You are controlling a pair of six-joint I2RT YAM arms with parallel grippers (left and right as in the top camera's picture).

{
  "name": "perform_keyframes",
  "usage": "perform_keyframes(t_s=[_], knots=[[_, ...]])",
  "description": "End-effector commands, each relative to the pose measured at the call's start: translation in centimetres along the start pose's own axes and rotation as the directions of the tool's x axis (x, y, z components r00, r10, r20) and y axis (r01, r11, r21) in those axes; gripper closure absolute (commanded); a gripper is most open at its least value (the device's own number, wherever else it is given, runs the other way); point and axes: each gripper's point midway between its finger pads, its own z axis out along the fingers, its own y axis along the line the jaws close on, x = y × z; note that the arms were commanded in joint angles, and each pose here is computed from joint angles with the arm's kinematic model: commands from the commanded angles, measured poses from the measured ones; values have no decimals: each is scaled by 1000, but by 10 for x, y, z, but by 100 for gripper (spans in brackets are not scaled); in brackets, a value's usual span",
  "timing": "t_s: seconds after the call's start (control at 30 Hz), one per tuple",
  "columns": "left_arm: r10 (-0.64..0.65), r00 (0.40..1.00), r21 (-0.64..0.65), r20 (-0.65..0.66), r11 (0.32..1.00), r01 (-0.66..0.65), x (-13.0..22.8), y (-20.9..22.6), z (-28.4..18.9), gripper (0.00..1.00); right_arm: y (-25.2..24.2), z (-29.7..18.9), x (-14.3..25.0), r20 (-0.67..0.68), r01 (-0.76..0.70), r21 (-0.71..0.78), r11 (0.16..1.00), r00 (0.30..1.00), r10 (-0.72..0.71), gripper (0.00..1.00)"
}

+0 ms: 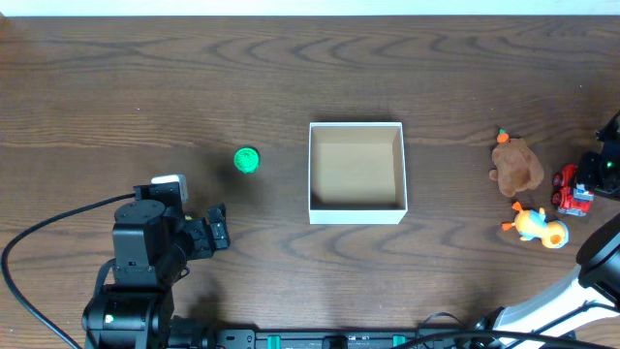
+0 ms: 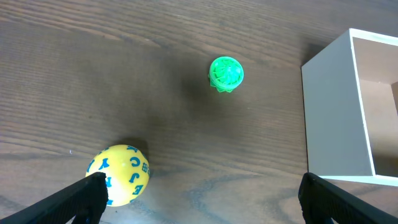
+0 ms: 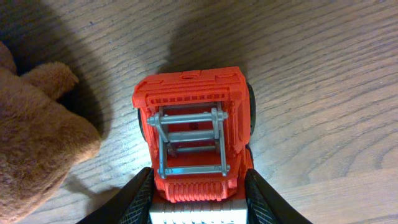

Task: Pack container
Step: 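Carry the red fire truck into the white box and release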

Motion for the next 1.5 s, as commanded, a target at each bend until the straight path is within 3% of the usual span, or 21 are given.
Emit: perform_keyframes(t_s=[0.0, 0.27, 0.5, 0.7, 0.93, 1.17, 1.47], knots=[[-12, 1000, 12, 19, 1000, 11, -7, -3, -5, 2, -6, 0, 3, 3, -44, -1, 999, 999, 44, 76], [-12, 1000, 12, 19, 1000, 12, -7, -3, -5, 2, -4, -19, -7, 64, -162, -4, 987, 985, 161, 99], [-12, 1000, 12, 19, 1000, 11, -7, -3, -5, 2, 37, -103, -41, 279, -175, -122, 977, 939, 203, 99], [-12, 1000, 12, 19, 1000, 11, -7, -3, -5, 2, 121, -198, -37, 467, -16, -166, 986, 879, 92, 99], [-12, 1000, 12, 19, 1000, 12, -7, -3, -5, 2, 259, -249, 12, 533, 233, -242, 942, 843, -72, 99], [-12, 1000, 11, 13, 1000, 12, -6, -2, -5, 2, 353, -236, 51, 493, 261, -265, 928, 864, -102, 99], [-13, 1000, 8, 0, 1000, 13, -3, -2, -5, 2, 405, -144, 85, 249, 274, -175, 946, 941, -227, 99]])
